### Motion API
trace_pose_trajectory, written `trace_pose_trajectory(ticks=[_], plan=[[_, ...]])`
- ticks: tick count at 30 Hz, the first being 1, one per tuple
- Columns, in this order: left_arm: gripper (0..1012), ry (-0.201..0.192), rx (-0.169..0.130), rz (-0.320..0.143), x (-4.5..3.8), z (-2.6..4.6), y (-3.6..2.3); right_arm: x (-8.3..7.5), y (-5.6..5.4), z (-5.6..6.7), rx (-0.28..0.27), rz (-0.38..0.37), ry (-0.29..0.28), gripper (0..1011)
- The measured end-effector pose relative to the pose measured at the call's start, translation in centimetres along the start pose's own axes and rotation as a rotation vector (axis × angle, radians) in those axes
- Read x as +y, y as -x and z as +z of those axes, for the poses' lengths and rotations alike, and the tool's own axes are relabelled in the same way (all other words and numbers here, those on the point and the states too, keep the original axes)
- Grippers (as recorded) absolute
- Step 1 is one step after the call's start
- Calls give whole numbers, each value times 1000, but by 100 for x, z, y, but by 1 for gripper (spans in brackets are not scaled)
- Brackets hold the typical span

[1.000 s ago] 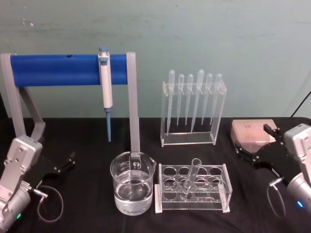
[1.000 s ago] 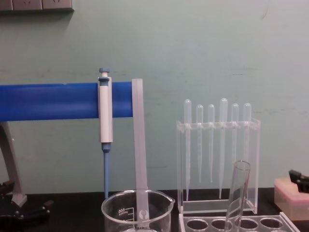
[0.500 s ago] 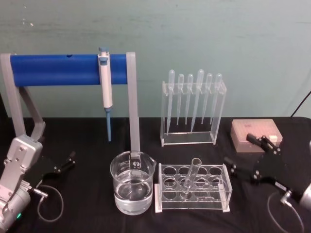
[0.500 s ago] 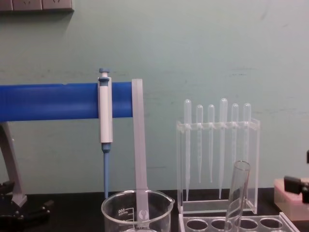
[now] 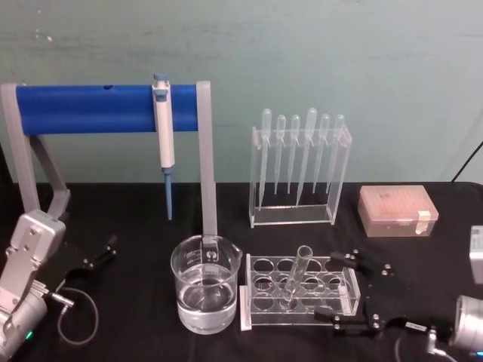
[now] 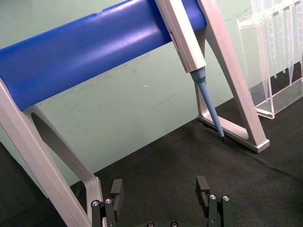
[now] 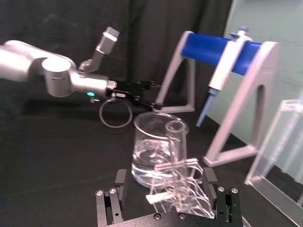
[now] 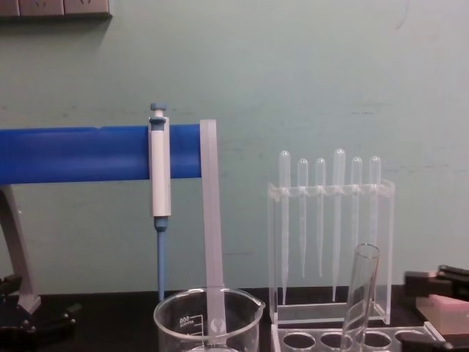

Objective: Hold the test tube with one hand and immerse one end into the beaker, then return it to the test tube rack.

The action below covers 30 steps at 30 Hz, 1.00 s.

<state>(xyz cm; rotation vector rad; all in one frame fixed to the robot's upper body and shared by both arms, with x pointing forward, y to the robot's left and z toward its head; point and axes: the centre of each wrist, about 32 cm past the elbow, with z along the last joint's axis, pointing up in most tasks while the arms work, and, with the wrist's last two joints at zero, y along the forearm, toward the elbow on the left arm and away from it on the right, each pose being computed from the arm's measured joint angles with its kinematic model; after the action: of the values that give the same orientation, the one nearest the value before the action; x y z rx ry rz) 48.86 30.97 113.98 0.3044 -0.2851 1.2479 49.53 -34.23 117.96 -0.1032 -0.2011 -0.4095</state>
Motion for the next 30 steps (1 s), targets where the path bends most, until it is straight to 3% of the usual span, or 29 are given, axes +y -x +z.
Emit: trace_pose_trajectory(ticks=[6, 13, 30], plan=[[1000, 0, 0, 0, 0, 0, 0, 176, -84, 30, -16, 61, -5, 1002], [1000, 0, 0, 0, 0, 0, 0, 310, -194, 75, -42, 83, 10, 1002], [1000, 0, 0, 0, 0, 0, 0, 491, -362, 74, -59, 101, 18, 1002]])
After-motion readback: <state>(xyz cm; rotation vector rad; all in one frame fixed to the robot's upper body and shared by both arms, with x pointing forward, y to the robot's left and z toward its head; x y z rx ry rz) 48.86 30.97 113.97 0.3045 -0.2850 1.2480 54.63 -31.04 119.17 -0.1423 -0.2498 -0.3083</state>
